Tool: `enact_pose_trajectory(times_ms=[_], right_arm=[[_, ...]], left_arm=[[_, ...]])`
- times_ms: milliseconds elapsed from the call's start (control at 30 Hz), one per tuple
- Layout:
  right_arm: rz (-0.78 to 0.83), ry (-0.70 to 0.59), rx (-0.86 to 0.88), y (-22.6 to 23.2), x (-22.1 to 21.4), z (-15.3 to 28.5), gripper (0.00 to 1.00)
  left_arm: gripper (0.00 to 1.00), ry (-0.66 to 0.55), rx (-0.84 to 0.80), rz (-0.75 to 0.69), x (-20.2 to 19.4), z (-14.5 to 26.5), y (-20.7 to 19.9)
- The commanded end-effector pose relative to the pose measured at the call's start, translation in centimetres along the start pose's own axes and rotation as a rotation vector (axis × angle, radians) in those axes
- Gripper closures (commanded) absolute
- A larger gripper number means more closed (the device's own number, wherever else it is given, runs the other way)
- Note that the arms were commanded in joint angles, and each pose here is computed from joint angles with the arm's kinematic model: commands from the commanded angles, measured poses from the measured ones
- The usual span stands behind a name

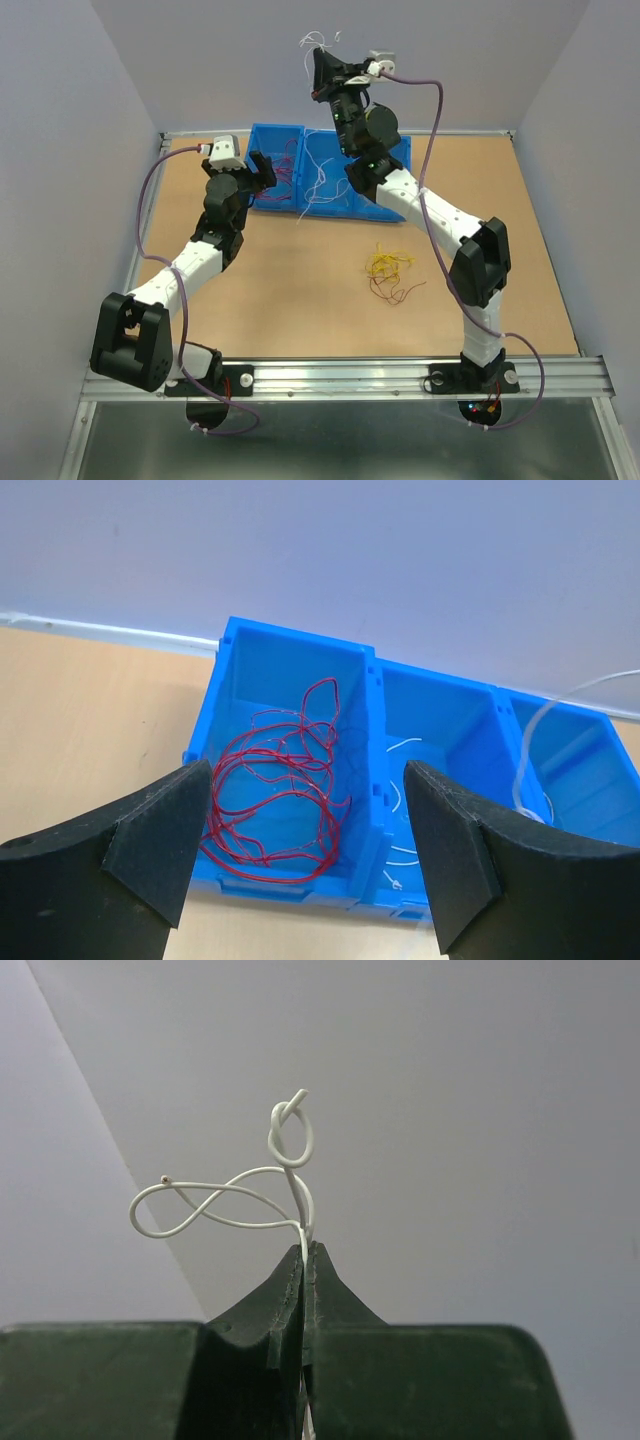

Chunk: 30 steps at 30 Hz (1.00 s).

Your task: Untangle the cables

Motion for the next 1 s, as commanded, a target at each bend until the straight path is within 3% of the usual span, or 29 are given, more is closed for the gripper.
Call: enact_pose_trajectory(times_ms=[0,367,533,867,967], right_arm=[[0.005,-0.108,-0.023,0.0,3.5,-1.3,0.99],[-0.046,-0.093,-0.108,-4.7,2.4,-2.3,0.99],[0.001,-0.082,-0.138,-7.3,2.3,-3.3,0.99],[0.022,0.093,-0.124,-8.9,-4.0,0.4,0.99],[0.009,0.249,-0.176,-11.4,-10.2,5.0,0.99]], left_arm=[[0.11,-0.087,0.018,0.033,2.3,0.1,0.2],[0.11,-0.096,0.012,0.034,2.4,0.3,0.1],[0.12,-0.089,0.008,0.029,1.9,0.1,0.1],[0.11,-0.084,0.005,0.018,1.5,-0.2,0.1],[0.12,-0.085,0.004,0.017,1.5,-0.1,0.1]])
Point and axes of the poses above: each gripper's point midway between its finger pads, its own z axis back along the fingers, its own y axis along the line the jaws close on, x = y × z, the point moved 1 cm from there along z, back along the fingers, and after that the axes turned 3 degrees about -z, right-handed, at the moved point
